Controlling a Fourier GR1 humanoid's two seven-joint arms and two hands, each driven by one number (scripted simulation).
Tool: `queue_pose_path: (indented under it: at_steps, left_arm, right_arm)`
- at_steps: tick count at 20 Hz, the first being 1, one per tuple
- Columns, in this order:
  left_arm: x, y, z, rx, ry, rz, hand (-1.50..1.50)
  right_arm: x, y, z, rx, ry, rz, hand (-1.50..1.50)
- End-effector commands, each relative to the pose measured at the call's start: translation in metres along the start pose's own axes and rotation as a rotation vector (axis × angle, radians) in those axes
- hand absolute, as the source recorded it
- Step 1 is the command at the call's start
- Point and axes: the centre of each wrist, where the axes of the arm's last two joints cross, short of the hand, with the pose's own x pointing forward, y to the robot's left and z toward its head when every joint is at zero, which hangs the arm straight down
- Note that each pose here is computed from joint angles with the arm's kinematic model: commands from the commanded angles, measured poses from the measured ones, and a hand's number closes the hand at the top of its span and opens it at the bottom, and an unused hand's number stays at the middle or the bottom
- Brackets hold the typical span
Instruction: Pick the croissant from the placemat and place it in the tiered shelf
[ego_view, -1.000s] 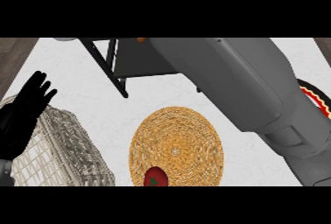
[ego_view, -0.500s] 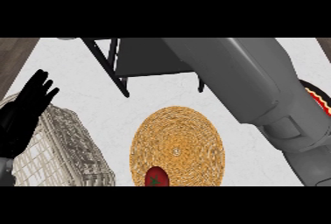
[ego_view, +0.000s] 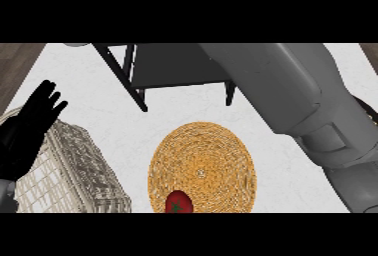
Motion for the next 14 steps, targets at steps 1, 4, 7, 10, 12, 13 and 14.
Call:
queue_pose_path:
  at_steps: [1, 4, 7, 10, 12, 13, 14]
  left_arm:
    - [-0.075, -0.017, 0.017, -0.004, 0.322, 0.065, 0.00]
    - [-0.066, -0.011, 0.012, -0.007, 0.319, 0.070, 0.00]
    - [-0.074, -0.012, 0.016, -0.015, 0.316, 0.056, 0.00]
    - [-0.079, -0.016, 0.020, -0.008, 0.326, 0.068, 0.00]
    - [-0.067, -0.013, 0.010, -0.026, 0.302, 0.053, 0.00]
    - [-0.071, -0.014, 0.011, -0.013, 0.303, 0.052, 0.00]
    - [-0.073, -0.017, 0.017, -0.014, 0.320, 0.067, 0.00]
  right_arm:
    - [-0.006, -0.009, -0.007, -0.074, 0.053, -0.138, -1.50]
    - [-0.015, -0.007, -0.010, -0.101, 0.089, -0.230, -1.50]
    - [-0.004, -0.012, -0.008, -0.097, 0.093, -0.347, -1.50]
    - [-0.005, -0.012, -0.008, -0.122, 0.101, -0.466, -1.50]
    - [0.004, -0.036, -0.012, -0.155, 0.100, -0.557, -1.50]
    - [-0.006, -0.030, -0.013, -0.149, 0.103, -0.584, -1.50]
    - [-0.017, -0.038, -0.018, -0.176, 0.135, -0.617, -1.50]
